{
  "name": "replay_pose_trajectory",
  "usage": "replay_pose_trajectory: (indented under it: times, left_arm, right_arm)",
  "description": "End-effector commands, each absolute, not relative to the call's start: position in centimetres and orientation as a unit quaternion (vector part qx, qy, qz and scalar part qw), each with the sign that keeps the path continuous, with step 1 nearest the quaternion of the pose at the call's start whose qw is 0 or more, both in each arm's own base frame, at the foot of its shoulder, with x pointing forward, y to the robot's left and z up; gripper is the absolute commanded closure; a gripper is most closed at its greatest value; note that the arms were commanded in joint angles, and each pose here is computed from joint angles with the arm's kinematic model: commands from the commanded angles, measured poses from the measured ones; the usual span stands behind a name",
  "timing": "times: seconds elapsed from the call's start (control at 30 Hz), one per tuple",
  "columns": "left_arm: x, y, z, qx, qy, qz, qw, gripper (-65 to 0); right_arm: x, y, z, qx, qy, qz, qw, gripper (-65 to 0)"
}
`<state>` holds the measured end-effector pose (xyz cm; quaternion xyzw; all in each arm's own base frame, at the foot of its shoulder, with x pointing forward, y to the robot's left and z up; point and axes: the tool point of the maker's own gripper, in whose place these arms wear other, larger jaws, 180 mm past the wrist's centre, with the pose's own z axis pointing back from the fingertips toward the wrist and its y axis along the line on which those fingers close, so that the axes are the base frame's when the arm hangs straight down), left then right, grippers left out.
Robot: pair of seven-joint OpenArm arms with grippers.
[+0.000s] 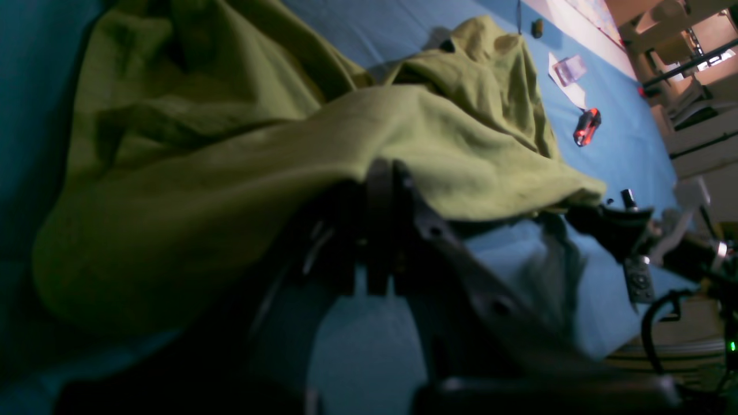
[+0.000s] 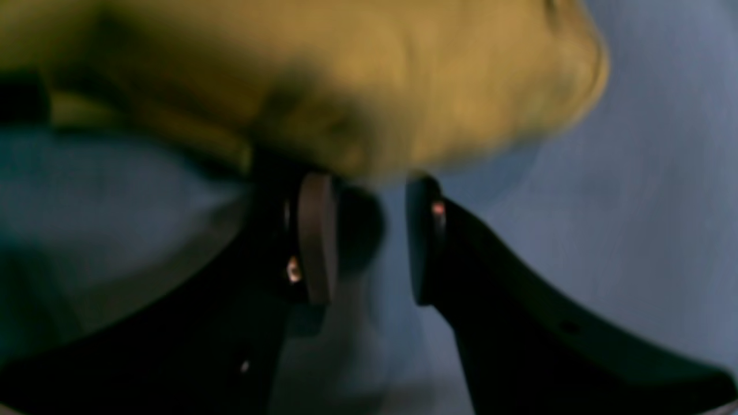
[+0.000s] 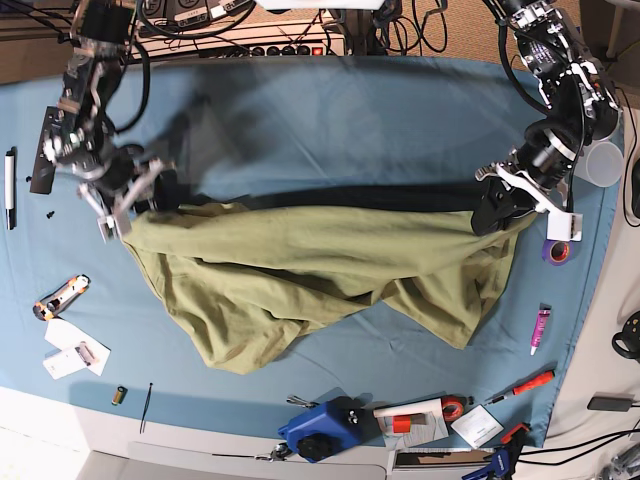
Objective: Layout the t-shirt on the table in an organized manner, then fold the t-shirt properly
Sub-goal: 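Lower the right gripper and grasp the shirt end opposite the left gripper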
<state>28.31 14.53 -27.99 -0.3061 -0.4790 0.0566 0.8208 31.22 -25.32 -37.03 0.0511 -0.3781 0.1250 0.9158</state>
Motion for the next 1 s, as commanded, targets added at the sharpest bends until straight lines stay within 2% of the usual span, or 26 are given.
replay_pose_trajectory:
  times: [0.0,0.27,0.43,0.57,0.83,0.97]
  left_arm:
    - [28.8,14.6,-26.4,-0.310,-0.504,0.048,0.805,0.0]
    - [28.8,14.6,-26.4,-0.310,-0.504,0.048,0.805,0.0]
    - [28.8,14.6,-26.4,-0.310,-0.504,0.048,0.804,0.0]
    - [28.9,14.6,-26.3,-0.310,-0.506,0.048,0.804,0.0]
    - [28.9,14.6,-26.3,-0.310,-0.505,0.048,0.804,0.0]
    - [28.9,14.6,-26.3,-0.310,-0.505,0.048,0.804,0.0]
  right_arm:
    - [33.2,-25.6,-35.3,0.049,-0.409,0.125,0.903,-19.8]
    - [39.2,-26.5,-35.9,0.094,-0.406,0.067,0.906,-19.8]
    - [42.1,-25.3,-32.4,0.125,-0.452,0.081,0.880,-19.8]
    - [44.1,-25.9,-30.5,0.112,-0.474,0.078,0.870,-19.8]
    - [44.4,-26.3,-32.8,0.139,-0.437,0.046,0.888,-19.8]
    - [44.1,-25.6,-29.0,0.207,-0.466,0.034,0.860,-19.8]
